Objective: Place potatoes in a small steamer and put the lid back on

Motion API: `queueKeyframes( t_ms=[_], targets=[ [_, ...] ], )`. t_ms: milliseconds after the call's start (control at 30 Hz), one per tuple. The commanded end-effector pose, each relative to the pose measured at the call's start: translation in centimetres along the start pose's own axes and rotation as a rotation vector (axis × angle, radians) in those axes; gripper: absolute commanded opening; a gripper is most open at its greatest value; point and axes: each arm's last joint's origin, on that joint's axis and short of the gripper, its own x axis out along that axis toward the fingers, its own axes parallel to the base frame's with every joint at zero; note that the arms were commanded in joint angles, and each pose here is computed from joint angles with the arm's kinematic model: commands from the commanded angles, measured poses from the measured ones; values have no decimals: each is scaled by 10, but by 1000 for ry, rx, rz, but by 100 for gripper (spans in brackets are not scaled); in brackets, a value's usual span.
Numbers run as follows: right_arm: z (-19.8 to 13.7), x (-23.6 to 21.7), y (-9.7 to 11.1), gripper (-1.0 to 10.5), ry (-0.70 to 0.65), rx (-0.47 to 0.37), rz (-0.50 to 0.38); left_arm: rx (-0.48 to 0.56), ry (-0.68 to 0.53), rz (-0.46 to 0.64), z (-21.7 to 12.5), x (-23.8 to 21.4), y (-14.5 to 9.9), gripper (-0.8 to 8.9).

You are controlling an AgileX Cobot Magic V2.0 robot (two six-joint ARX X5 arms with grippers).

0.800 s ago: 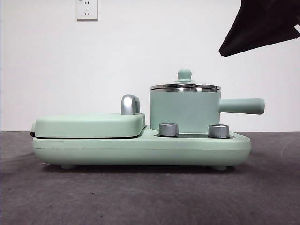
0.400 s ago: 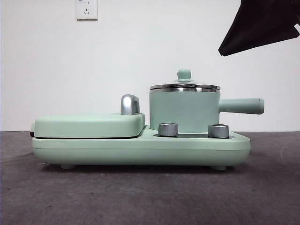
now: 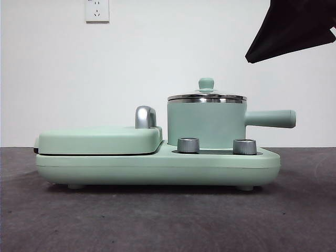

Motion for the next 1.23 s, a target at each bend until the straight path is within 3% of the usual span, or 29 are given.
queueKeyframes(
  t_ms=[33, 233, 433, 667, 800, 1233],
  targets=[
    [4, 0, 2, 19, -15, -11, 9, -6, 5, -1, -5, 2, 1, 6],
    [-11, -19, -16, 19, -113, -156, -137, -6, 5, -1, -5, 2, 1, 6],
    [-70, -46, -47, 19, -364, -126, -377, -6, 5, -1, -5, 2, 1, 6],
    [-116, -57, -65, 19, -474, -101, -611, -5, 4, 0, -5, 2, 1, 6],
    [-131, -53, -72, 19, -481, -63, -663, -6, 4, 0, -5, 2, 1, 6],
    [-132, -54, -72, 19, -487, -38, -665, -5, 4, 0, -5, 2, 1, 6]
  ],
)
